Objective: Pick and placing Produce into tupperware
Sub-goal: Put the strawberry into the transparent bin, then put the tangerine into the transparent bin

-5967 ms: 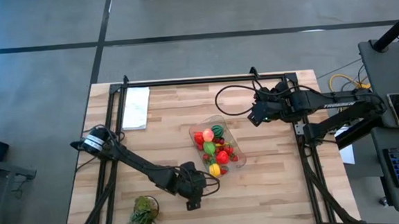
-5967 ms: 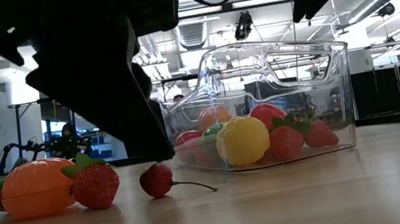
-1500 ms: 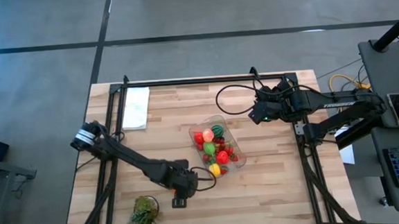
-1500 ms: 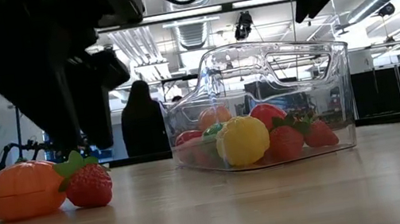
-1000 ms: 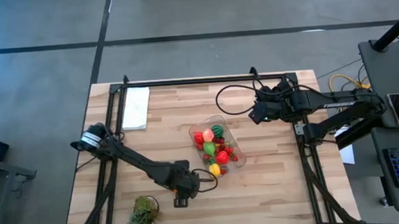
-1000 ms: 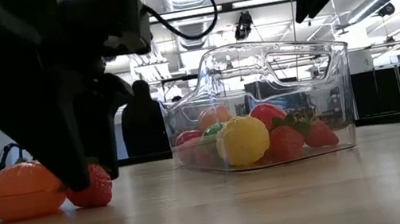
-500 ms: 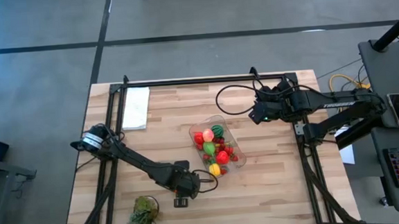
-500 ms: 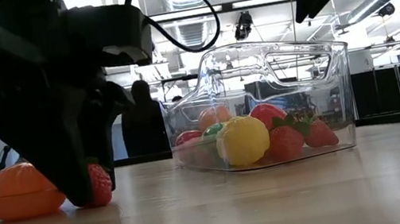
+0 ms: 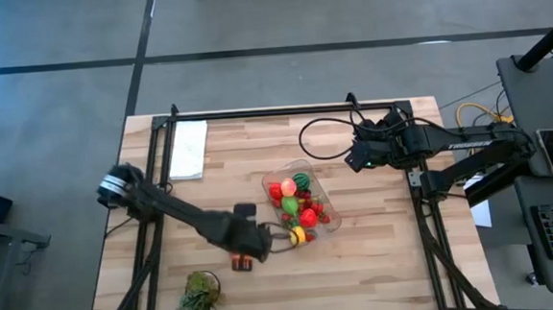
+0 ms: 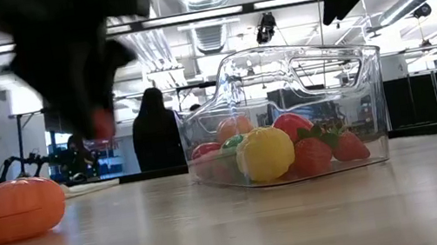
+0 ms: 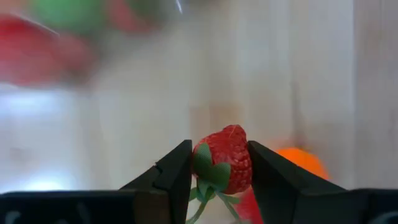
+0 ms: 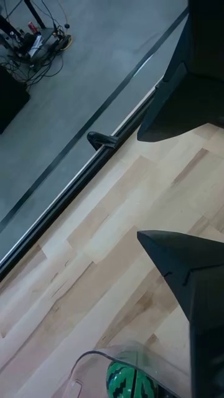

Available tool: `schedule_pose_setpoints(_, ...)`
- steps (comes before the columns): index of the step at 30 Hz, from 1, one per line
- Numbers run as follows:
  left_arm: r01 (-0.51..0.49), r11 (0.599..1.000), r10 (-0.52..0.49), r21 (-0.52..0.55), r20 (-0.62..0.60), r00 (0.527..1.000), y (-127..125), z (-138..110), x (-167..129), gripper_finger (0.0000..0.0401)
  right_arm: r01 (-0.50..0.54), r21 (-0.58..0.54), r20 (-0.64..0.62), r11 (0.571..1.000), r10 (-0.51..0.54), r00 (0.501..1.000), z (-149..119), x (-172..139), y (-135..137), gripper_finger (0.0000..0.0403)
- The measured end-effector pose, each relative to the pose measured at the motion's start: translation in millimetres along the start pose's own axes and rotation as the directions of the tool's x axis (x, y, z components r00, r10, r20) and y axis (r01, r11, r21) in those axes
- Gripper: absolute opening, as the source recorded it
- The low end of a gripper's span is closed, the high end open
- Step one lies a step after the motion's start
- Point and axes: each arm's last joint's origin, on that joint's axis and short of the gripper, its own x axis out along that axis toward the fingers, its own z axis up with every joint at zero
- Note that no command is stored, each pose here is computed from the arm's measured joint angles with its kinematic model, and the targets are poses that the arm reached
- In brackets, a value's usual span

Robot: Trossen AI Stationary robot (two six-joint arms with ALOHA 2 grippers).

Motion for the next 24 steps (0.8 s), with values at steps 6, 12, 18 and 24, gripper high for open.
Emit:
schedule_pose_setpoints(6, -0.143, 0.990, 0.142, -0.017, 0.255, 0.956, 48, 12, -56, 0.0124, -0.001, 0.004, 0.004, 1.000, 0.001, 1.000, 0, 0, 0, 0.0237)
schedule_pose_setpoints(12, -0.152, 0.967, 0.227, -0.203, 0.424, 0.877, 104, 30, -61, 0.0127, -0.002, 0.010, 0.006, 1.000, 0.002, 1.000, 1, 0, 0, 0.0237)
schedule_pose_setpoints(18, -0.097, 0.955, 0.232, -0.279, 0.506, 0.830, 128, 55, -37, 0.0165, 0.000, 0.010, 0.000, 1.000, 0.000, 1.000, 0, 0, 0, 0.0237)
schedule_pose_setpoints(24, -0.094, 0.960, 0.208, -0.264, 0.451, 0.868, 126, 56, -21, 0.0233, -0.004, 0.006, -0.007, 1.000, 0.004, 1.000, -1, 0, 0, 0.0237)
